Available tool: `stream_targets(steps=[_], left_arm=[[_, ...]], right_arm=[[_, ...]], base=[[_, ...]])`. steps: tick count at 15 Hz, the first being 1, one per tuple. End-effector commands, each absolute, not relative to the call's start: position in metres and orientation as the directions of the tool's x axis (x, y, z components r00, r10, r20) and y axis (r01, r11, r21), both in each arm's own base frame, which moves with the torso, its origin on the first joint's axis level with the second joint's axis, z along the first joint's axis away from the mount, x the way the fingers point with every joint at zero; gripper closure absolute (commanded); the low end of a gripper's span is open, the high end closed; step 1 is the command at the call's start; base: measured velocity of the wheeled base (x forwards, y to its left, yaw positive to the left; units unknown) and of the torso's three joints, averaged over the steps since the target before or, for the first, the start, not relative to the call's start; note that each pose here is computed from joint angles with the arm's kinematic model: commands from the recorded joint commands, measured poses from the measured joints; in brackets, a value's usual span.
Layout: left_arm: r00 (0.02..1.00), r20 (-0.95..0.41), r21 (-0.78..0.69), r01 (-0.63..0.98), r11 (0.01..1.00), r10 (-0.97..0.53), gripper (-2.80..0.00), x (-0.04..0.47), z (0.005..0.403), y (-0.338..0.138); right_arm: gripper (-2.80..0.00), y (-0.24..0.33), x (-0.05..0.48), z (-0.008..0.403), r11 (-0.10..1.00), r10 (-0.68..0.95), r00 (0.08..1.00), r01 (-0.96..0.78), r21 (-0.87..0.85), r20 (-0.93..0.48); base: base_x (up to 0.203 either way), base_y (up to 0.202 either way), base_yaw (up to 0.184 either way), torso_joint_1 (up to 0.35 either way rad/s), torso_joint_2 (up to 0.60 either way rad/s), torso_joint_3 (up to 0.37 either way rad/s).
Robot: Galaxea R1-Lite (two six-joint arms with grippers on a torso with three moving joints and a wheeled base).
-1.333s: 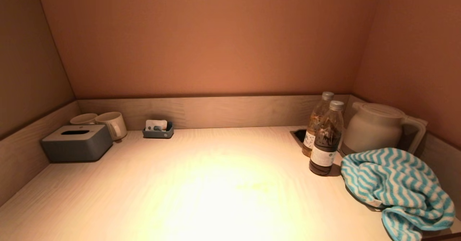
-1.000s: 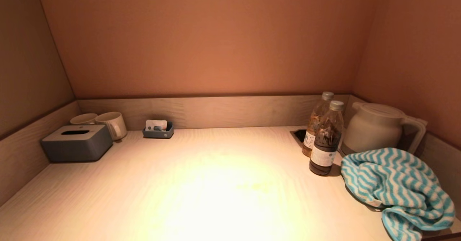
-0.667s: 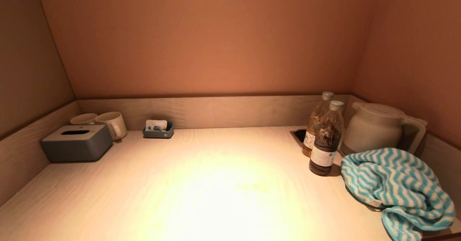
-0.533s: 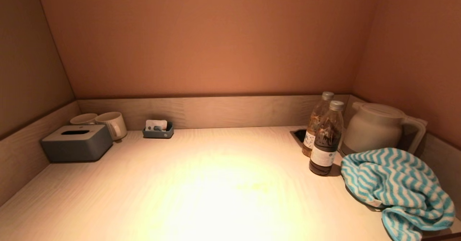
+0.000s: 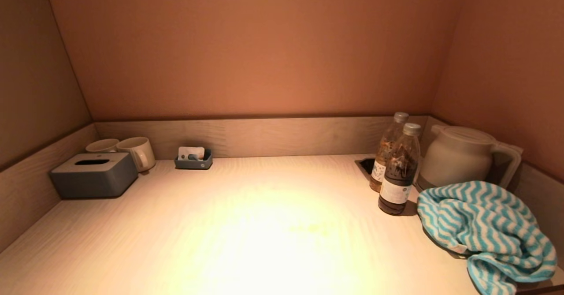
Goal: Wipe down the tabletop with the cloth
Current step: Pick up the tablecloth
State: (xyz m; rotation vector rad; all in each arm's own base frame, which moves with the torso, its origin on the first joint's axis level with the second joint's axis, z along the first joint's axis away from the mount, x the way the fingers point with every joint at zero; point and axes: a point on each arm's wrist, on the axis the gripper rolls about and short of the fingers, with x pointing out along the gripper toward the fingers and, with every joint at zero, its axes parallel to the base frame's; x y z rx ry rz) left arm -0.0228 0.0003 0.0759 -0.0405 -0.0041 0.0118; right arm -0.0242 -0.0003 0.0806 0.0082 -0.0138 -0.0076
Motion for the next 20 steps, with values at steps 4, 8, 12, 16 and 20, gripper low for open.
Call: stream_targets(steps=[4,8,12,16,20], left_arm=[[1.000,0.005,-0.041,-0.012,0.999,0.012,0.00,-0.023,0.076,0.000],[1.000,0.005,-0.041,-0.012,0.999,0.012,0.00,-0.023,0.076,0.000],[1.000,0.005,-0.041,-0.012,0.999,0.012,0.00,-0.023,0.076,0.000],[1.000,0.005,-0.041,-0.012,0.999,0.012,0.00,-0.023,0.076,0.000],[1.000,0.005,-0.041,-0.012,0.999,0.012,0.00,-0.023,0.076,0.000]], right_arm=[[0.00,0.000,-0.040,0.126,1.000,-0.005,0.998,0.006,-0.003,0.064],[0.00,0.000,-0.025,0.157,1.000,-0.012,0.998,0.012,-0.002,-0.069],[0.00,-0.001,0.021,0.190,0.999,-0.050,0.967,0.053,0.005,-0.250],[0.00,-0.007,0.118,0.203,0.987,-0.131,0.844,0.162,0.013,-0.520],[-2.80,-0.028,0.215,0.192,0.963,-0.204,0.729,0.269,-0.001,-0.653]], base=[[0.000,0.000,0.000,0.000,0.00,0.000],[0.000,0.000,0.000,0.000,0.00,0.000],[0.000,0.000,0.000,0.000,0.00,0.000],[0.000,0.000,0.000,0.000,0.00,0.000],[0.000,0.000,0.000,0.000,0.00,0.000]])
